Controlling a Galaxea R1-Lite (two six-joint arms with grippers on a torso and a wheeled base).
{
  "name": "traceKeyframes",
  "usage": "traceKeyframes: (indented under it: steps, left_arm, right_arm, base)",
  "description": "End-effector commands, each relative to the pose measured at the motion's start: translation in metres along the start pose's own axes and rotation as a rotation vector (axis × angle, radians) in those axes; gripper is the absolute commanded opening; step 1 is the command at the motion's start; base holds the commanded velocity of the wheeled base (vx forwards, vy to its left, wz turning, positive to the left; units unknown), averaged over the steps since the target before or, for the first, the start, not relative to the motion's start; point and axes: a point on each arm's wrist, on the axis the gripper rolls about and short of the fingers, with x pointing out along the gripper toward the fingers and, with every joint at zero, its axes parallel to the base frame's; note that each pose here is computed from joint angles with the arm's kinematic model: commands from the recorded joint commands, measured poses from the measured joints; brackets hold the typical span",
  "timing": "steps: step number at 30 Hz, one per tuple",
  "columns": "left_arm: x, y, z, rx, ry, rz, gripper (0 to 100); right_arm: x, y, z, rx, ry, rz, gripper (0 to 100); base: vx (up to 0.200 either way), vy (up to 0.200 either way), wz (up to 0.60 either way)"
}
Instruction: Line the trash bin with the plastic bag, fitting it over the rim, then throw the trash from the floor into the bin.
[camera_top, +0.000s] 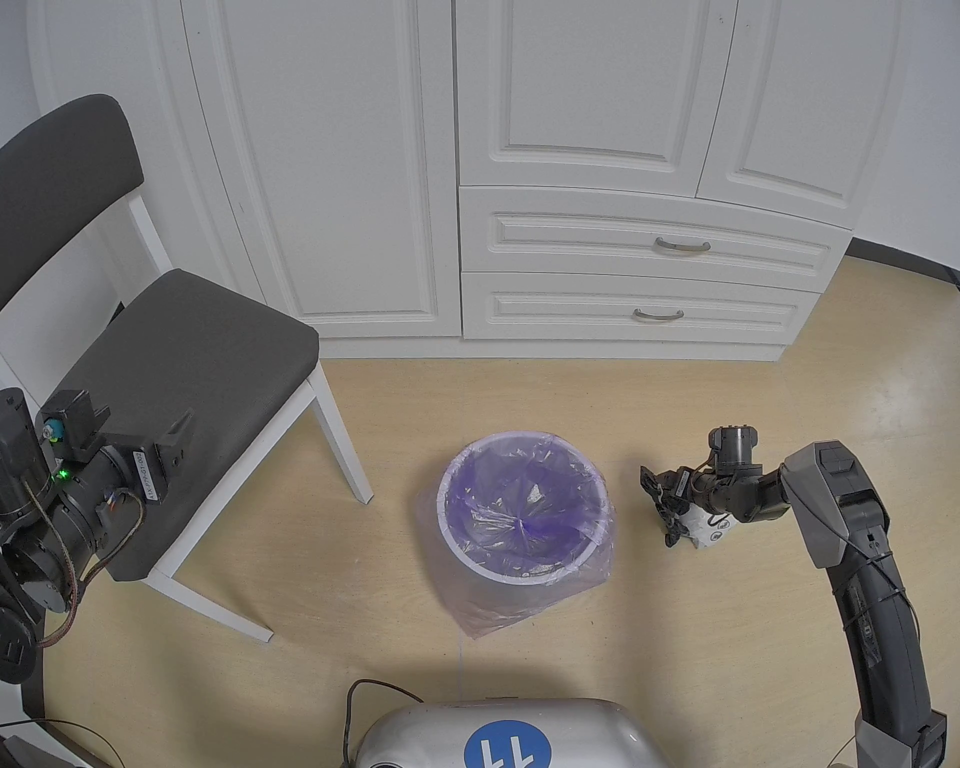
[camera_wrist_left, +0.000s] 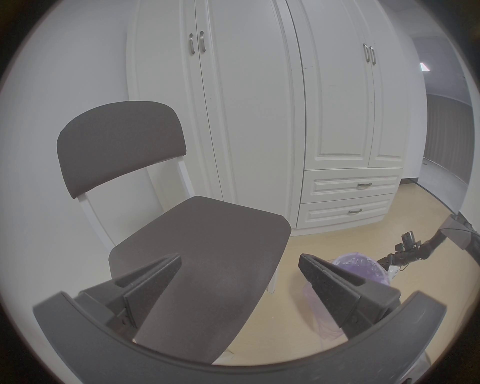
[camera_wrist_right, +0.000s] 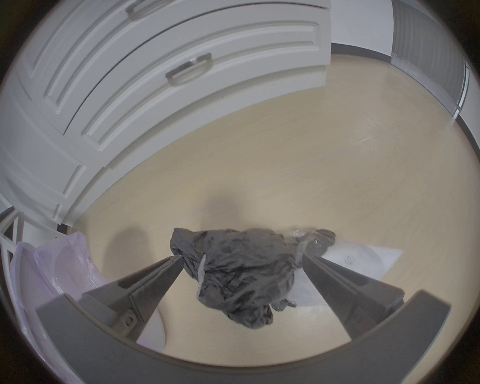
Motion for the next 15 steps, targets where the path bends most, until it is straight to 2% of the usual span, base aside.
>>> traceKeyframes:
  steps: [1, 8, 15]
  left_arm:
    - [0.001, -0.001, -0.001, 0.002, 0.006, -0.002, 100]
    - [0.000, -0.001, -0.002, 0.004, 0.009, -0.003, 100]
    - [0.001, -0.001, -0.004, 0.011, 0.016, -0.004, 100]
  right_arm:
    - [0.006, -0.010, -0.009, -0.011, 0.006, -0.009, 100]
    - [0.013, -0.013, -0.025, -0.070, 0.034, -0.010, 100]
    - [0.018, -0.012, -0.029, -0.091, -0.010, 0.011, 100]
  base:
    - [0.000, 0.000, 0.00]
    - [0.000, 0.000, 0.00]
    - [0.000, 0.000, 0.00]
